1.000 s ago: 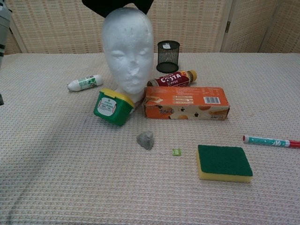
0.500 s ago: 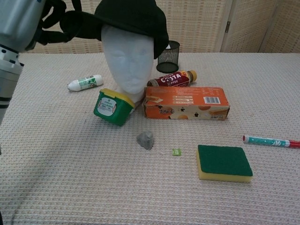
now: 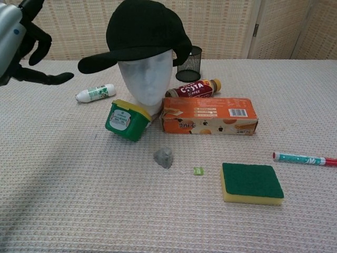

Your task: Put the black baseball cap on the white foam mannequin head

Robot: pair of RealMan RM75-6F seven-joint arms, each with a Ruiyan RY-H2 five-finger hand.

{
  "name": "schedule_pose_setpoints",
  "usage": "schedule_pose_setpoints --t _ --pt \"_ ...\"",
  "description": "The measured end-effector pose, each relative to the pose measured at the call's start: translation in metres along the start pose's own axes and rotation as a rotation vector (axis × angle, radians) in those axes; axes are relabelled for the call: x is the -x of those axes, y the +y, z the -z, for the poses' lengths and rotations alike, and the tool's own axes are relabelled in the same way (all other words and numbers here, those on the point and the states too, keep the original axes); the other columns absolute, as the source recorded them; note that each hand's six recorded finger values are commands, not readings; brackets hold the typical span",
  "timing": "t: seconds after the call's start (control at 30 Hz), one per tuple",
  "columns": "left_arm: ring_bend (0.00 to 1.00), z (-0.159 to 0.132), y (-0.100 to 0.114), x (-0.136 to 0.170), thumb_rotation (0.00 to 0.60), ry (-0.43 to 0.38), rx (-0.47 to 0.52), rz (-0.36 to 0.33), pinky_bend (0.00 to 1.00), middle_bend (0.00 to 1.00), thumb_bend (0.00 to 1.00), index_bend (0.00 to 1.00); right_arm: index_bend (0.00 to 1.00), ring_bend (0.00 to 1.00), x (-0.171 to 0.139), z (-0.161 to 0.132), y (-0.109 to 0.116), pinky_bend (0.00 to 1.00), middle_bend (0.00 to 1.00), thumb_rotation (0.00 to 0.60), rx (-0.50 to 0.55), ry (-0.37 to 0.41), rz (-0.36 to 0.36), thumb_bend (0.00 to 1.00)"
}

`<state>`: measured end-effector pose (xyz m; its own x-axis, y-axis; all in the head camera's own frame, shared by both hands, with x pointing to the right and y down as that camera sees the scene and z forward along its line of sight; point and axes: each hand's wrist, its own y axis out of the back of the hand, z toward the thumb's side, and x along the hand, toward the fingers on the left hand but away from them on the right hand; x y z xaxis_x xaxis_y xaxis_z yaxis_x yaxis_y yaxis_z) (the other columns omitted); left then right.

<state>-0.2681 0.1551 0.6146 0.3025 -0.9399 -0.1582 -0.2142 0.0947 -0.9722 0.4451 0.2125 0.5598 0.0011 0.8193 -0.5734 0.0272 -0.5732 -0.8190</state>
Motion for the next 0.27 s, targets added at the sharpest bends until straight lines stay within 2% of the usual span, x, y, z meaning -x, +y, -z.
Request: schedule_pose_setpoints --t 0.1,0.13,0.2,0.27 --pt "0.29 0.024 0.015 0.024 0.600 0.060 0.017 0.111 0.42 0.39 0.02 0.03 0.00 0.00 -0.001 0.001 0.002 0.00 0.00 0.600 -0.003 -0.004 0.011 0.02" --pt "0.20 0.033 0.021 0.032 0.600 0.082 0.019 0.152 0.31 0.30 0.02 0.05 0.00 0.00 -0.001 0.001 0.002 0.00 0.00 0.600 -0.005 -0.005 0.013 0.02" --pt "0.11 0.058 0.038 0.054 0.600 0.146 0.019 0.257 0.22 0.22 0.02 0.07 0.00 0.00 0.000 0.000 0.001 0.00 0.00 0.600 -0.013 -0.008 0.016 0.02" --pt "0.06 0.083 0.054 0.075 0.600 0.215 0.013 0.349 0.17 0.19 0.02 0.09 0.00 0.00 0.000 0.000 0.000 0.00 0.00 0.600 -0.020 -0.009 0.017 0.02"
